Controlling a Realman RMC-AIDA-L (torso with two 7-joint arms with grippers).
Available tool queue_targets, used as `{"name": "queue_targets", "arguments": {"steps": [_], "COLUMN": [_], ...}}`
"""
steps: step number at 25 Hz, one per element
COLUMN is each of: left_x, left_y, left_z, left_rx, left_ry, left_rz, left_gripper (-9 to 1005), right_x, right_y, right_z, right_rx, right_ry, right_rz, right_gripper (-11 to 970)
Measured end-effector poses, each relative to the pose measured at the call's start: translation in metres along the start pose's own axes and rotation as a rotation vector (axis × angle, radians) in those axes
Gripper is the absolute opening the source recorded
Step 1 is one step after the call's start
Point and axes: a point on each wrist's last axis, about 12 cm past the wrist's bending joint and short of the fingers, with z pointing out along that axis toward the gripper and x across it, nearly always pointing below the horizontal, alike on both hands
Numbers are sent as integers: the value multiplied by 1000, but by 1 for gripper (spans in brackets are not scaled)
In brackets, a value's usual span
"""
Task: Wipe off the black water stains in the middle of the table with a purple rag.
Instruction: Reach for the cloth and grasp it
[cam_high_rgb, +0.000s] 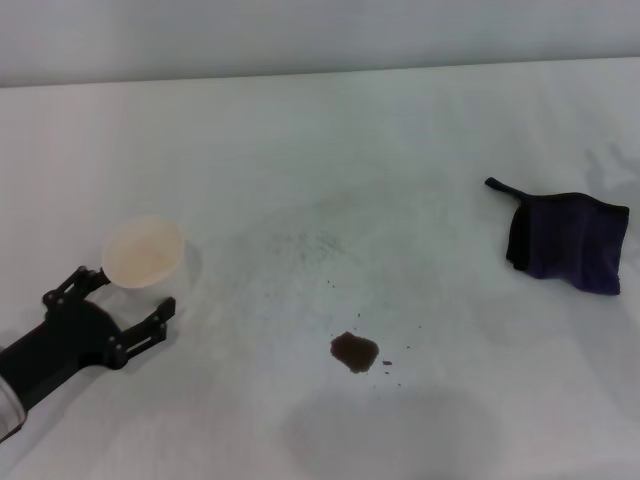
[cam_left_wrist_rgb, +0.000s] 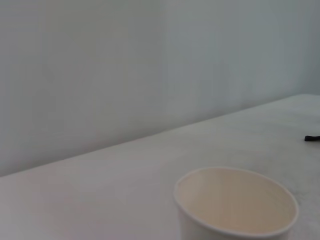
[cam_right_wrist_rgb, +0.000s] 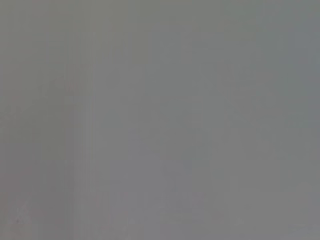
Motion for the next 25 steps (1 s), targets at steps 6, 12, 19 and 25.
{"name": "queue_targets", "arguments": {"steps": [6,12,19,25], "left_x": [11,25,26,21], "left_y": [-5,-5,10,22], "left_z": [-19,-45,-67,-71], "left_rx": [-38,-177,-405,-497], "left_ry": [-6,-24,-118,-169], "left_rz": [-12,-52,-136,-149], "left_gripper": [875,874,871,869], "right_x": [0,-4,-15,-34], "right_y": [0,0,-6,-17], "right_z": [1,4,22,40], "right_rx": [-1,-3,-47,-141], "right_ry": [-2,-24,-42,-53], "right_rz": [-3,31,226,390], "right_gripper": [378,380,381,383]}}
